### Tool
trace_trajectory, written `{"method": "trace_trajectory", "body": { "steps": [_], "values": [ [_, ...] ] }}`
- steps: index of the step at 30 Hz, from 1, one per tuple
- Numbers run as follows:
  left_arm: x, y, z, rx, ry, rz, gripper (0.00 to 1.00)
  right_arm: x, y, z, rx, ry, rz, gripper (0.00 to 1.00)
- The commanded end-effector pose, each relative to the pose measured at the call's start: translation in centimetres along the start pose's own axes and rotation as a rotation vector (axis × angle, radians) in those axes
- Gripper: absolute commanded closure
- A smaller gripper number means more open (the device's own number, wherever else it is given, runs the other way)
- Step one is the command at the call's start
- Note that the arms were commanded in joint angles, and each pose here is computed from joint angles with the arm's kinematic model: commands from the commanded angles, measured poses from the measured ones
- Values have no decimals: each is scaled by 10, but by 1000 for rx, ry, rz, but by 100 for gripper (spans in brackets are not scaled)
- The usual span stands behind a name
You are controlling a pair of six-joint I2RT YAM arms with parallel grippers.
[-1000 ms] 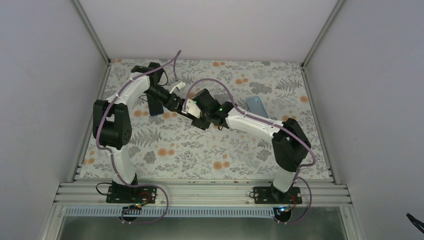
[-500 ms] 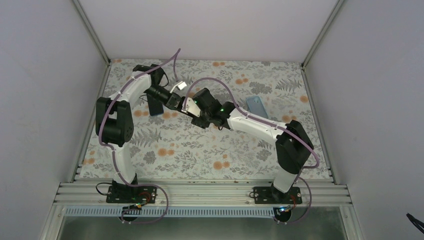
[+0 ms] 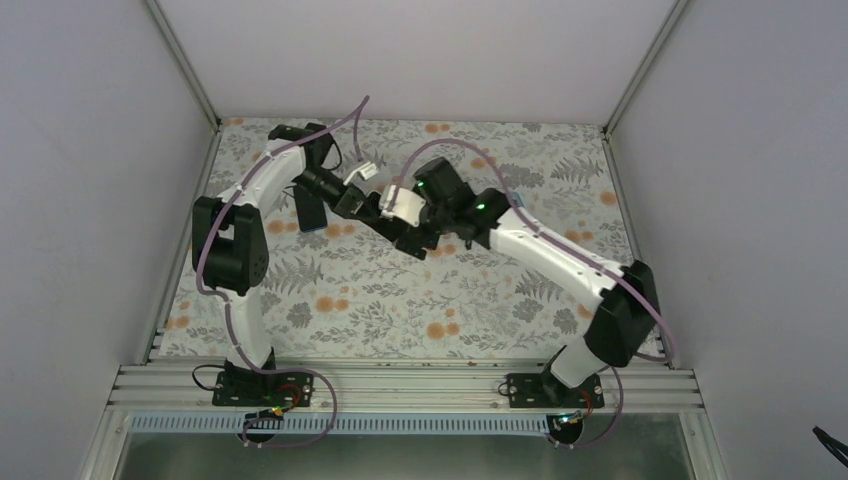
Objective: Take the phone out of the phone case
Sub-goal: Pick up the phone at the center of the board, then remove the phone case from the phone.
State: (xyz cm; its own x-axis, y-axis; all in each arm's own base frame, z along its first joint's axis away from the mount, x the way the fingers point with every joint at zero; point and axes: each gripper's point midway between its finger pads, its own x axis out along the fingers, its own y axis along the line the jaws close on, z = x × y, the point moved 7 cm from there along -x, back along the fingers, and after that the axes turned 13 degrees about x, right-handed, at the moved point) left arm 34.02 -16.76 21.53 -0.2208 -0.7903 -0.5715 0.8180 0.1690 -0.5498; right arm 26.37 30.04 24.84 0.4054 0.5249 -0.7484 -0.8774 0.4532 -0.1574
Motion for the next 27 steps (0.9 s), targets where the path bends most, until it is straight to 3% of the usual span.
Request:
{"method": "trace_trajectory", "body": {
  "steps": [1, 7, 16, 27],
  "values": [
    [-22, -26, 18, 141, -41, 51, 98, -51, -7, -8, 9, -41, 177, 0],
    [-31, -54, 23, 266, -12, 109, 98, -75, -37, -41, 65, -39, 303, 0],
    [-1, -123, 38, 509, 178, 186, 98, -39, -45, -67, 71, 94, 376, 0],
    [8, -141, 36, 563, 230, 202, 98, -14, -45, -86, 89, 162, 477, 3]
  ]
}}
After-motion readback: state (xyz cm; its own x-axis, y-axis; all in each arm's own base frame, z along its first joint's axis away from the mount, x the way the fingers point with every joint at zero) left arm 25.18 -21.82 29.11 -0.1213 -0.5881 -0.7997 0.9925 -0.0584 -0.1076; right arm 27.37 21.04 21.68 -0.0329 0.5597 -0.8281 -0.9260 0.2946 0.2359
